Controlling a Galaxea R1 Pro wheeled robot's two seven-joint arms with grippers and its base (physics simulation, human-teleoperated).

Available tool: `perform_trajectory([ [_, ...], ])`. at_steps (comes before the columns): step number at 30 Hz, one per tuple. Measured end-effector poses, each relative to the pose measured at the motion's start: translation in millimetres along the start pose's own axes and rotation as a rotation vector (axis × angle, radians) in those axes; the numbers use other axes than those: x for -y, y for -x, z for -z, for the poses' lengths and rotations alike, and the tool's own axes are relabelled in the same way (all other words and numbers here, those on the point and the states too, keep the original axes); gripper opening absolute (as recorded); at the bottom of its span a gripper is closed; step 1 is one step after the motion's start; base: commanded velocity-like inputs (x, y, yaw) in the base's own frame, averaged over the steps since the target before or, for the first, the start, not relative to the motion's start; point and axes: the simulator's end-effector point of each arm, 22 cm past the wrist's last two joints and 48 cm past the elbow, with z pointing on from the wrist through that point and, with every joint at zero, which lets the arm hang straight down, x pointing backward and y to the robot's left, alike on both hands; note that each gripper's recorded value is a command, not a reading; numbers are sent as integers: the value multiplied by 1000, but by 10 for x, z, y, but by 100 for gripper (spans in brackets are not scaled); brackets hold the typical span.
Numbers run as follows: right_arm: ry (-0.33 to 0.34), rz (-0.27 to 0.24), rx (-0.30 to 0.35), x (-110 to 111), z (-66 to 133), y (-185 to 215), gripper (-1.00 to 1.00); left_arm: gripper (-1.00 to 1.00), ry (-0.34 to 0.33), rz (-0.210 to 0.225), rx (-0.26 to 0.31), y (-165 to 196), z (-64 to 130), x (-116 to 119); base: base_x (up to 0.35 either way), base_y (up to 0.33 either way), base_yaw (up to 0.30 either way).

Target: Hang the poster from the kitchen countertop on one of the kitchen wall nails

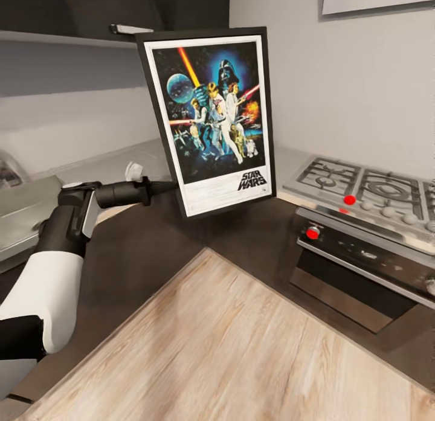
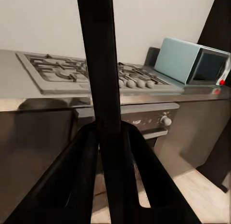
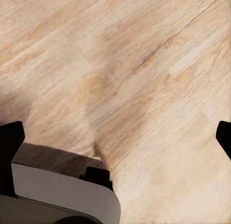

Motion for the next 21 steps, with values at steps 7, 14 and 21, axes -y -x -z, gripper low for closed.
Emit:
perform_trajectory([
  [7,-7,1,10,37,-2,30,100,-100,-3,61,-20,-413,53,49,-71,0,0],
  [14,-11,3,20,59,-7,68,100,-100,-49,98,-36,-893,124,247,-7,0,0],
  [21,-14,3,30,67,-12,110,100,-100,-74,136,-43,-1198,168,397,0,0,0],
])
